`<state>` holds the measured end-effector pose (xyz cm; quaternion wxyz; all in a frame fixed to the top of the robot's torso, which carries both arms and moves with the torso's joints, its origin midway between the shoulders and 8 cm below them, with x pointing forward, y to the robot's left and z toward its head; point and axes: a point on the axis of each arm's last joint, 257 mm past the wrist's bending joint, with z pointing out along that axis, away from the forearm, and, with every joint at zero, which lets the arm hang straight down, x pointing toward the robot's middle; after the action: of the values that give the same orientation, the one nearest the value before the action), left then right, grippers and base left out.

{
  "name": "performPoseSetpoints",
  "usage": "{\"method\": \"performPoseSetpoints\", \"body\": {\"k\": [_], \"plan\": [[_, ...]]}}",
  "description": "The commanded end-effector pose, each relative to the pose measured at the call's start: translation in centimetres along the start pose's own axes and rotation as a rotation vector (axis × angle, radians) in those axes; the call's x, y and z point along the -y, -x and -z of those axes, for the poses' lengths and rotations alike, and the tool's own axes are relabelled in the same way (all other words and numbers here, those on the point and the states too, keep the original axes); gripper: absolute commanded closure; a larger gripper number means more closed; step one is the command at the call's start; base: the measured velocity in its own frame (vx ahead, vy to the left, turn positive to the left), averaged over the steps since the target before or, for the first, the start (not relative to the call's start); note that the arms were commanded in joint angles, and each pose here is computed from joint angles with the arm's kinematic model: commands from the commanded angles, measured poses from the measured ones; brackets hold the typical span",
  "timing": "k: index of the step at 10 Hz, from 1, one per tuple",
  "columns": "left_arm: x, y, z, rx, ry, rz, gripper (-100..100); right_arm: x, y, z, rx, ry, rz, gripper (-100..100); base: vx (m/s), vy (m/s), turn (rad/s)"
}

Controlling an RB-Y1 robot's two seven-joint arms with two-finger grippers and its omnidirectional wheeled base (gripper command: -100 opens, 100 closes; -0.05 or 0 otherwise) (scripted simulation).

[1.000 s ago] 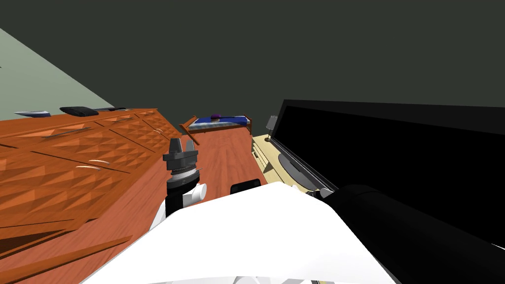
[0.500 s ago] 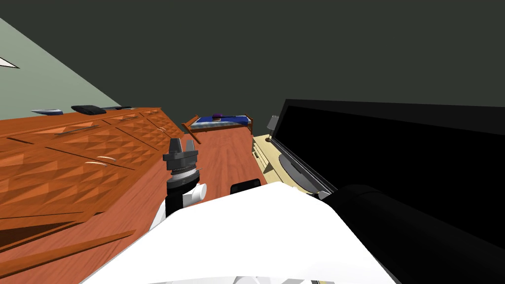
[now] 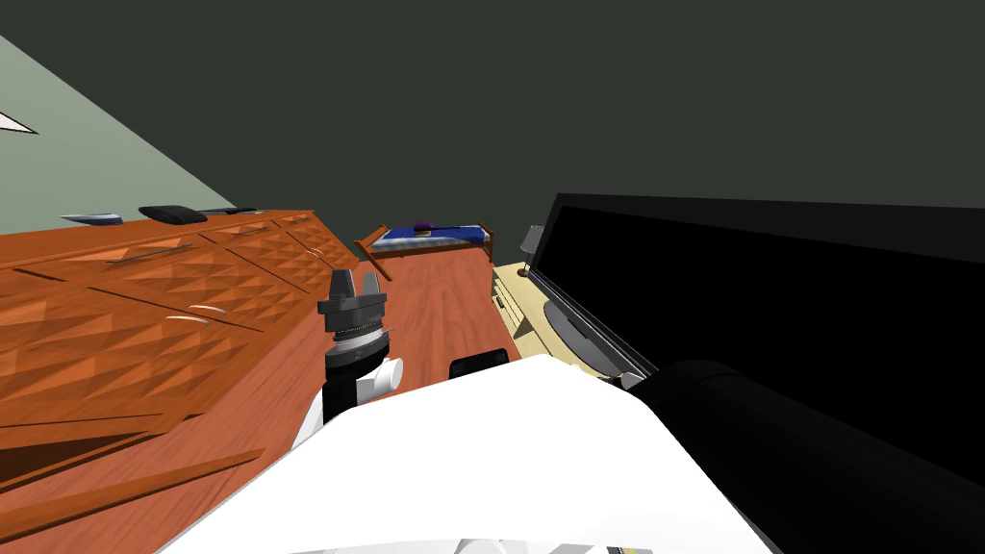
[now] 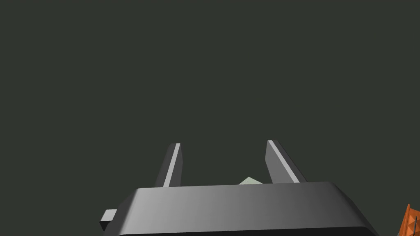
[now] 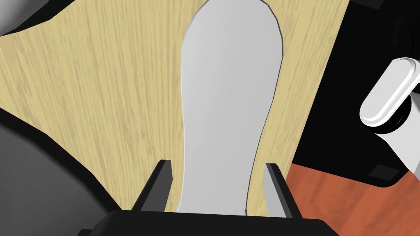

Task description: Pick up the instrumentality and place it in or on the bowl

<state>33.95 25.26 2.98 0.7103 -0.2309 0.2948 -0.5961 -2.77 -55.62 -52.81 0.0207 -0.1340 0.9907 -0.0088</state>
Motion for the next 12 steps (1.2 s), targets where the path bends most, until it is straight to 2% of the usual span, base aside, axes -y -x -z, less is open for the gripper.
{"method": "performPoseSetpoints", "body": {"k": [1,2,3,4,5,6,9,12], "plan": [[0.0,0.0,0.0,0.000,0.000,0.000,0,0.0,0.0,0.0,0.000,0.000,0.000,0,0.000,0.000,0.000],[0.0,0.0,0.0,0.000,0.000,0.000,0,1.0,0.4,1.1,-0.005,0.000,0.011,100,0.006,0.027,-0.128],[0.0,0.0,0.0,0.000,0.000,0.000,0,1.3,0.6,1.5,-0.007,0.001,0.016,100,0.004,0.042,-0.092],[0.0,0.0,0.0,0.000,0.000,0.000,0,1.1,0.6,1.2,-0.005,-0.002,0.016,100,0.000,0.018,-0.011],[0.0,0.0,0.0,0.000,0.000,0.000,0,1.1,0.6,1.3,-0.006,0.000,0.014,0,0.000,0.000,0.000],[0.0,0.0,0.0,0.000,0.000,0.000,0,3.4,0.5,2.7,-0.015,-0.033,0.030,100,-0.010,0.096,-0.057],[0.0,0.0,0.0,0.000,0.000,0.000,0,6.0,0.7,4.8,-0.023,-0.067,0.067,100,-0.012,0.122,-0.100],[0.0,0.0,0.0,0.000,0.000,0.000,0,7.3,1.1,6.5,-0.024,-0.080,0.111,100,0.021,0.044,-0.122]]}}
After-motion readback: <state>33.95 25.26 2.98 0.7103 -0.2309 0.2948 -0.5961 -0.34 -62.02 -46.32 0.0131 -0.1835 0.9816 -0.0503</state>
